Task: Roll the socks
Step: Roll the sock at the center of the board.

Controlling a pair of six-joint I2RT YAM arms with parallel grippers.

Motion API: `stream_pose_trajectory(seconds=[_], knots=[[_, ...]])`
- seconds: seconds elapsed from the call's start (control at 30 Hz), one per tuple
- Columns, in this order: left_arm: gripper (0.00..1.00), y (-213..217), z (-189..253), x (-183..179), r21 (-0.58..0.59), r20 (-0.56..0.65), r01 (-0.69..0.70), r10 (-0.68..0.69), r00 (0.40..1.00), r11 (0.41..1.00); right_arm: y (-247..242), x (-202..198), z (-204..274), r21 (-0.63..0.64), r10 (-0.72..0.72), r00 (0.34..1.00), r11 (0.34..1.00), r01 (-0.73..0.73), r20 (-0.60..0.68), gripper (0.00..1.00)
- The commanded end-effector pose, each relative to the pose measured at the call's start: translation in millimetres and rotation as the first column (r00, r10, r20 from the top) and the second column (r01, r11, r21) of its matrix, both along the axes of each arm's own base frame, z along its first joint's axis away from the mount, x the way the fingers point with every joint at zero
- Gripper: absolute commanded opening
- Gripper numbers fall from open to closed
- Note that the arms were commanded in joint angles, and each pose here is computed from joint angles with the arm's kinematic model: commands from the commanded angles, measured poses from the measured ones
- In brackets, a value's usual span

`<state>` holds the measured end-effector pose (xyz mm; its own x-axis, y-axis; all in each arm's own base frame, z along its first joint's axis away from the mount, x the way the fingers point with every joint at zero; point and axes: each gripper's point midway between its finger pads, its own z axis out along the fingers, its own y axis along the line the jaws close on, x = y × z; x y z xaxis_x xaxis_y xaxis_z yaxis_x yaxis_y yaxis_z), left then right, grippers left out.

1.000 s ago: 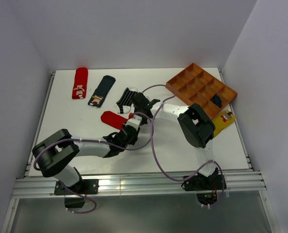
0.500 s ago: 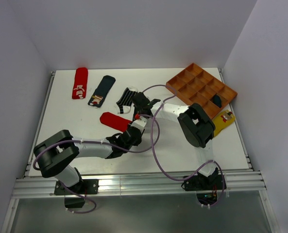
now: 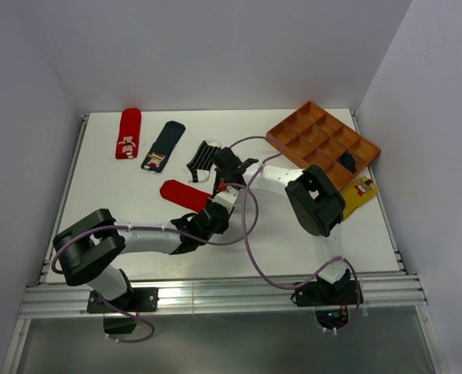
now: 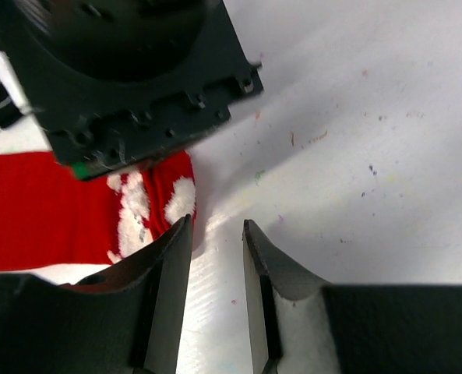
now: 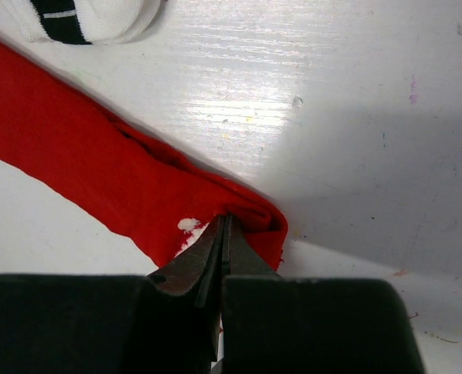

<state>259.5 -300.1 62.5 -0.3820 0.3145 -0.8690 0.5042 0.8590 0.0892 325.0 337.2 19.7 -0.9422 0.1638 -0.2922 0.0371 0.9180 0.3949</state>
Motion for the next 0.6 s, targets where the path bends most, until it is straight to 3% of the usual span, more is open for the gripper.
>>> stream_pose_trajectory(seconds=[0.0,0.57], knots=[[0.37,-12,1,4,-0.006,-0.003,0.019,-0.019,1.0,1.0,-16,-17,-36,-0.086,-0.005,0.997,0.996,-0.001,-0.074,0.0],[0.37,8,-12,17,0.023,-0.025,-0.066,0.066,0.998,0.998,-16,-18,-36,-0.081,-0.004,0.997,0.997,-0.003,-0.078,0.0]])
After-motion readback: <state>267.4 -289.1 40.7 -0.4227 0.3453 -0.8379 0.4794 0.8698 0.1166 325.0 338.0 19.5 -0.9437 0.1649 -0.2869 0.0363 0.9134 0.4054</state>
